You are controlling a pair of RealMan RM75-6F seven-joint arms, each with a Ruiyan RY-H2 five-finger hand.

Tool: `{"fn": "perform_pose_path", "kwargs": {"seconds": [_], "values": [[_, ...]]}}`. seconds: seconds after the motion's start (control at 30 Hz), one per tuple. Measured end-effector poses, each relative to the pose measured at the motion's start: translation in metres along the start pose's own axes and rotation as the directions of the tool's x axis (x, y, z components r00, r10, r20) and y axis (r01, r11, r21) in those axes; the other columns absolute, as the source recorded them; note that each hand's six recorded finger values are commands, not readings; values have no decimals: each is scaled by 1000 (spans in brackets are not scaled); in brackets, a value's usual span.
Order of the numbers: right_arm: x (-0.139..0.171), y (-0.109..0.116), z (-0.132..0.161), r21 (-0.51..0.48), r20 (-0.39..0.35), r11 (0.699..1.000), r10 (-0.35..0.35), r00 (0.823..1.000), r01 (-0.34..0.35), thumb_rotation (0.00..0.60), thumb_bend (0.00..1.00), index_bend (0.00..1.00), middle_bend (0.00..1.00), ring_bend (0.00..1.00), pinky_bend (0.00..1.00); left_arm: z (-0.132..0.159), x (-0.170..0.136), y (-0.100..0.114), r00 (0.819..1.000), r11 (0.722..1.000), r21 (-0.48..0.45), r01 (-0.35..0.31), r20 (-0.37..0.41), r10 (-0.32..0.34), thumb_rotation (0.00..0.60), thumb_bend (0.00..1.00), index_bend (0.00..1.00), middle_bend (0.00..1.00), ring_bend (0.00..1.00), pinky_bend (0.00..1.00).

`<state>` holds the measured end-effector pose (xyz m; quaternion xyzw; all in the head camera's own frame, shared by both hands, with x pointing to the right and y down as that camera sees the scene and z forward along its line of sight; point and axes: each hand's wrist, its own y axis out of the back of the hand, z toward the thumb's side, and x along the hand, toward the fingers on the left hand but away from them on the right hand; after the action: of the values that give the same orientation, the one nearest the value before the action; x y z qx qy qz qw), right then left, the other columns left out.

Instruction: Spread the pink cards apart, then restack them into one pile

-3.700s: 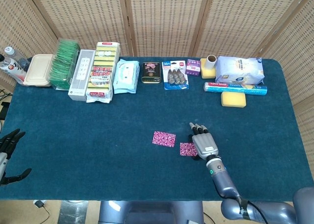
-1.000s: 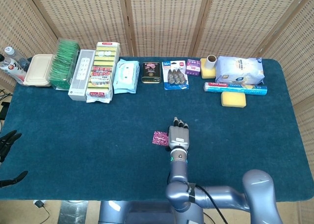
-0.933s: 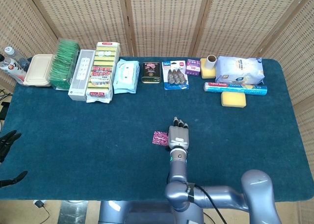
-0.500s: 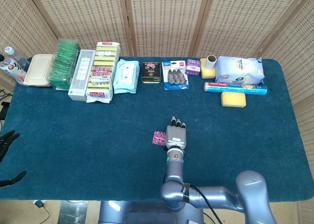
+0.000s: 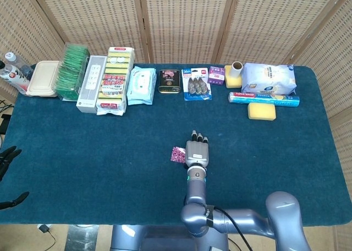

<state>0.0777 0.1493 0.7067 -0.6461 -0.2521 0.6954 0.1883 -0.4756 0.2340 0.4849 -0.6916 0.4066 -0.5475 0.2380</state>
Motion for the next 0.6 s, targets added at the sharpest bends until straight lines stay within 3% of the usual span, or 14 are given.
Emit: {"fn": "perform_pose_path", "kwargs": {"seconds": [0.6], "values": [[9,3,4,-5,-40,1000,-8,999,8,600,324,300,0,0,74,0,-1,1,1000,1000,0,-5,7,5,600,209,0,0,0,63]]}}
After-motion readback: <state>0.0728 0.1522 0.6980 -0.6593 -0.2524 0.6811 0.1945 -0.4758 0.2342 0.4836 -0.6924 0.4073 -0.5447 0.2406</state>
